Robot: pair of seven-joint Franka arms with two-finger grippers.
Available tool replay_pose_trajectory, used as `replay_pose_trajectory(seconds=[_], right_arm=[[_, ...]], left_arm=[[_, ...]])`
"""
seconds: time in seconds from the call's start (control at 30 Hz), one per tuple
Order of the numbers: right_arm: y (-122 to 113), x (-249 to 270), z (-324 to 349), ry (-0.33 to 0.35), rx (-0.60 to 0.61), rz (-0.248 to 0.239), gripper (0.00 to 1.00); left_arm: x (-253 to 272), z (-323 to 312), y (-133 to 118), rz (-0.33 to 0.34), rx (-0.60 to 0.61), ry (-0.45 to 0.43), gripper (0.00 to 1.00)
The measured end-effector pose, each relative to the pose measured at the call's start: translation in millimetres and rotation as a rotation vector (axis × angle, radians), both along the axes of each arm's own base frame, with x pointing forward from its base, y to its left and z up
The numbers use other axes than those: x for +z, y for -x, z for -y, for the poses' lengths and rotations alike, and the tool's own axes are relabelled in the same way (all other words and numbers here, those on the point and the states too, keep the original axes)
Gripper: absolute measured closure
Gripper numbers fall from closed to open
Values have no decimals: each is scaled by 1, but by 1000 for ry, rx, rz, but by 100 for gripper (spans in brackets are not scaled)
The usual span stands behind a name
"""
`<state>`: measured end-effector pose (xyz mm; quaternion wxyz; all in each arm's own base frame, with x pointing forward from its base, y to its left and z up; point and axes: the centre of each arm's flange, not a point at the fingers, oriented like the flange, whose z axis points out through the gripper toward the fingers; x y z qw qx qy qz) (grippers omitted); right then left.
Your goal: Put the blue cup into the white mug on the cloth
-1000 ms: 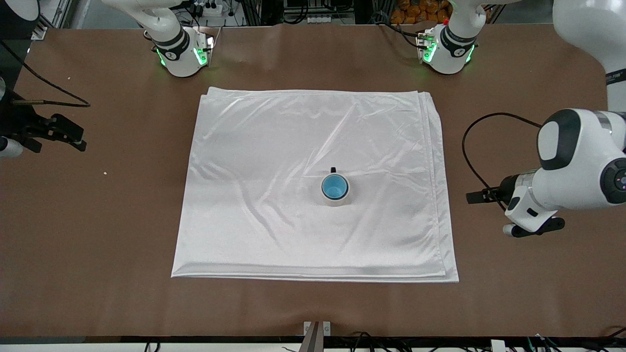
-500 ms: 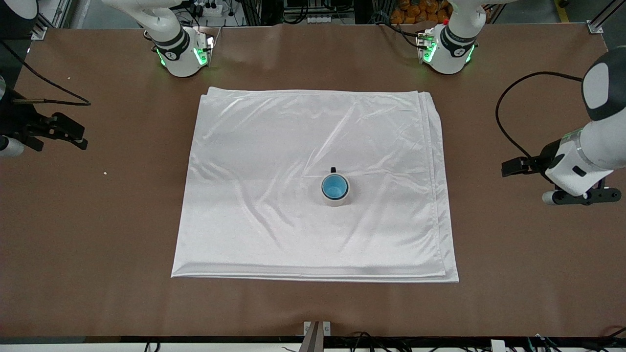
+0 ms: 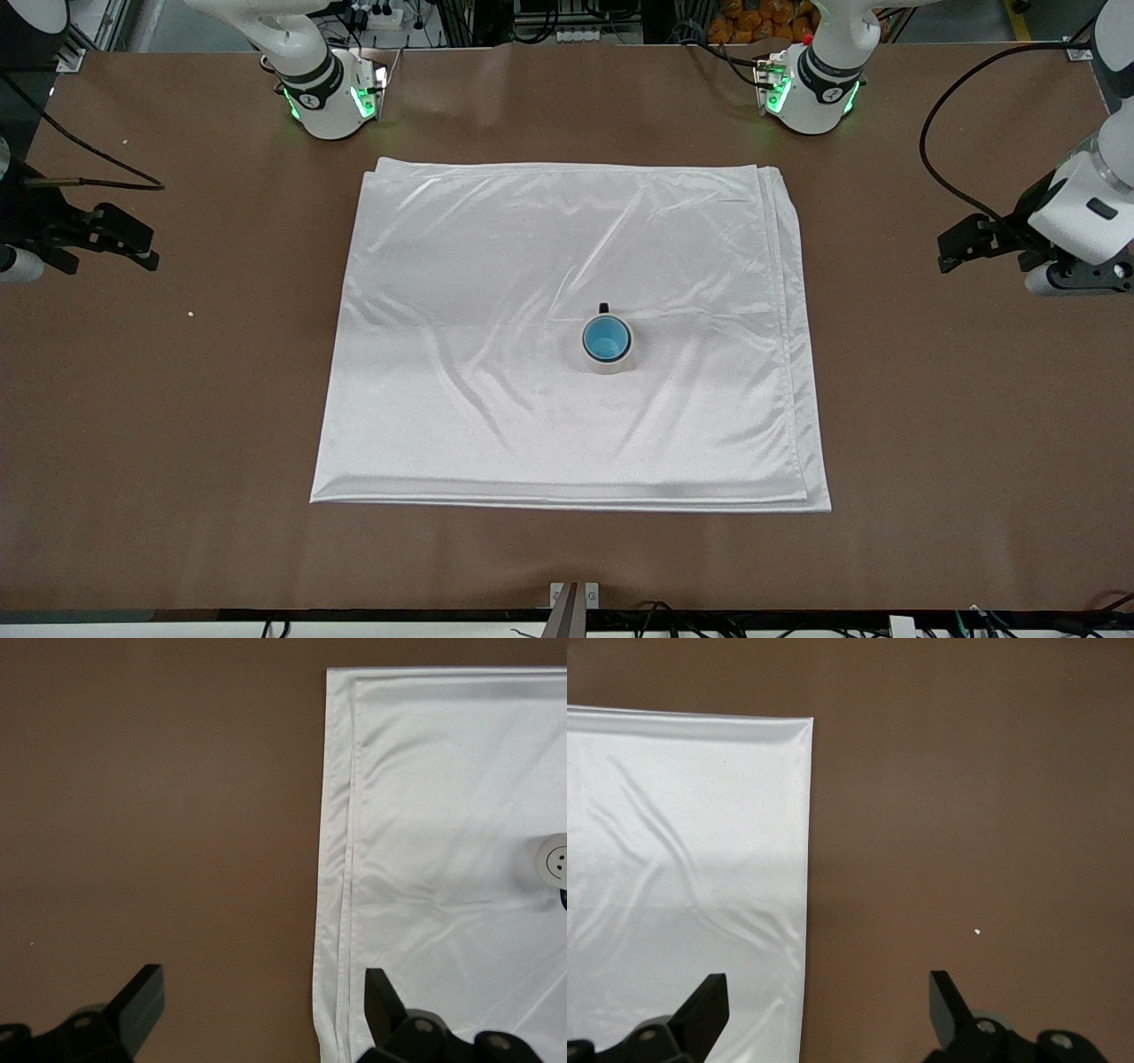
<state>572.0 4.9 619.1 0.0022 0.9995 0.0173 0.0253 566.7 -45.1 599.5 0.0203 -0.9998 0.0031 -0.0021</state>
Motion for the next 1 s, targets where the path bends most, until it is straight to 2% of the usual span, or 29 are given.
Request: replay_pose_trajectory(seconds=[0.3,1.0], right_arm=[[0,0,-1,0,4,-1,0],[2,-2,-3,0,30,-17,0]], left_arm=[[18,-1,27,-29,-23,-9,0],[20,-6,31,-32,-14,-10,0]])
